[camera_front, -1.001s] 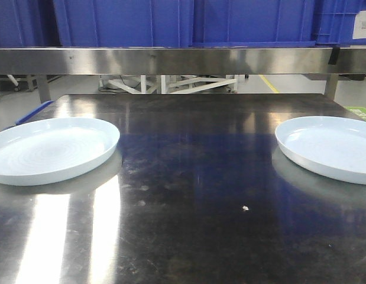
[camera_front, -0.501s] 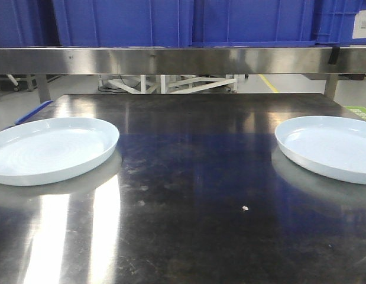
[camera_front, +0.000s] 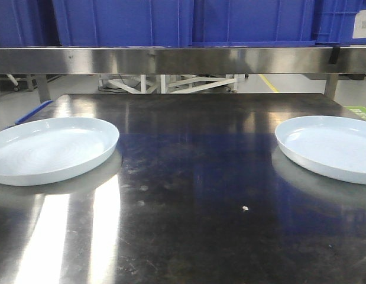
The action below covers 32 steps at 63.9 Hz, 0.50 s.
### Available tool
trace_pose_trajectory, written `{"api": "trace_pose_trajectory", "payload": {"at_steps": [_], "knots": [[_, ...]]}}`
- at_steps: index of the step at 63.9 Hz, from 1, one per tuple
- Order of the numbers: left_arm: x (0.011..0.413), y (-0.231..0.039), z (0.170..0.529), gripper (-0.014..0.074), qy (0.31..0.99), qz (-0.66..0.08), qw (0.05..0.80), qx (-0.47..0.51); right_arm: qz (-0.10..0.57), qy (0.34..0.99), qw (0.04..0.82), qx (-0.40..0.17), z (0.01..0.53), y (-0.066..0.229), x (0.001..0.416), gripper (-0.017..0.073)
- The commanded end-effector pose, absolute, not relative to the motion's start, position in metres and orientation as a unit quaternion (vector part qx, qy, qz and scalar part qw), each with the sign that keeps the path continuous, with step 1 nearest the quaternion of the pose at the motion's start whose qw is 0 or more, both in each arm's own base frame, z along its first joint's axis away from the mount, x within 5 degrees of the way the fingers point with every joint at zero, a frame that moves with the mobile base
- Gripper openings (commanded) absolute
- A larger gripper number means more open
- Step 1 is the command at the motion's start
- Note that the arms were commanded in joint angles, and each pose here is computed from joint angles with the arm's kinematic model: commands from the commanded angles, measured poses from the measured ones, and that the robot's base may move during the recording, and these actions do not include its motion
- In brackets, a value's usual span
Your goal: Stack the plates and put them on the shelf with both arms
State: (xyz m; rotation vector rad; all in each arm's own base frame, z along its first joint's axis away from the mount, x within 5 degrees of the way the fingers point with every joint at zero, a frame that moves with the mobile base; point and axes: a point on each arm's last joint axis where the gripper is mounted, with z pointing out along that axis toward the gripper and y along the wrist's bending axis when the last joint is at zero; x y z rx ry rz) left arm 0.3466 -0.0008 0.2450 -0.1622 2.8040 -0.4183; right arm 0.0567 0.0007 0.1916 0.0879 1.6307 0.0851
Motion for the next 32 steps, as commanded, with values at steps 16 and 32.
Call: {"api": "trace_pose_trajectory", "payload": {"at_steps": [16,32], "knots": [[0.358,-0.004,0.259,0.0351,0.967,-0.161,0.187,-0.065,0.031,0.689,0.723,0.04,0.201,-0.001,0.055,0.0057],[0.363,-0.016,0.243,0.0351,0.972,-0.158,0.167,-0.047,0.031,0.689,0.723,0.04,0.201,-0.001,0.055,0.0057]]}}
